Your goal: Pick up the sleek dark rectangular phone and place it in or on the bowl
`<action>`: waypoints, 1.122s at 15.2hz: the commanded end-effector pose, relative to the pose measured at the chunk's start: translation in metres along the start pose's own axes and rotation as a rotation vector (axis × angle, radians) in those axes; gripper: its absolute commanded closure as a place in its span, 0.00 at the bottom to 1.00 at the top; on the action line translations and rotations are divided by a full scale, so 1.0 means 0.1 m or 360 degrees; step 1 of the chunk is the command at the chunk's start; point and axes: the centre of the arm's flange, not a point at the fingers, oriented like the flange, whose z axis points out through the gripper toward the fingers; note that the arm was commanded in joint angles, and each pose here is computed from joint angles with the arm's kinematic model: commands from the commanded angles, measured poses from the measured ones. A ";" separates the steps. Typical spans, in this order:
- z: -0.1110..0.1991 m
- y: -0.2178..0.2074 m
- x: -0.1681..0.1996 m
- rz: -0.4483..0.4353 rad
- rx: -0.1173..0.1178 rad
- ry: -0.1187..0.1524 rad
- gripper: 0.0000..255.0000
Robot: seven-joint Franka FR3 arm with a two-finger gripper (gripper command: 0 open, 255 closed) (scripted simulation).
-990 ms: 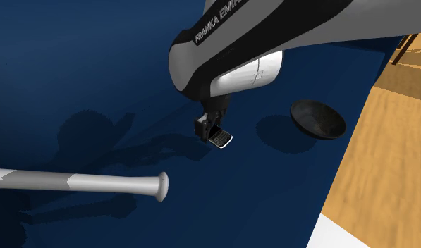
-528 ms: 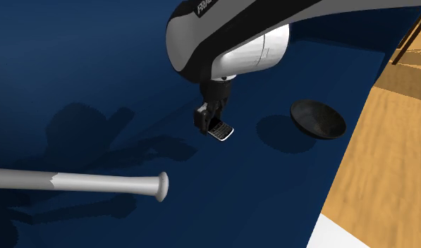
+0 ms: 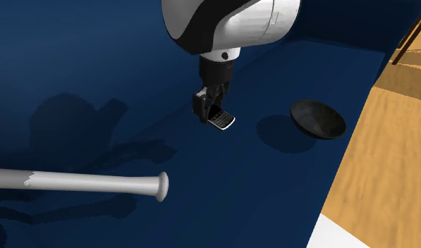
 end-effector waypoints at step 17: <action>-0.79 0.25 -0.23 0.0000 0.0000 -0.0001 1.00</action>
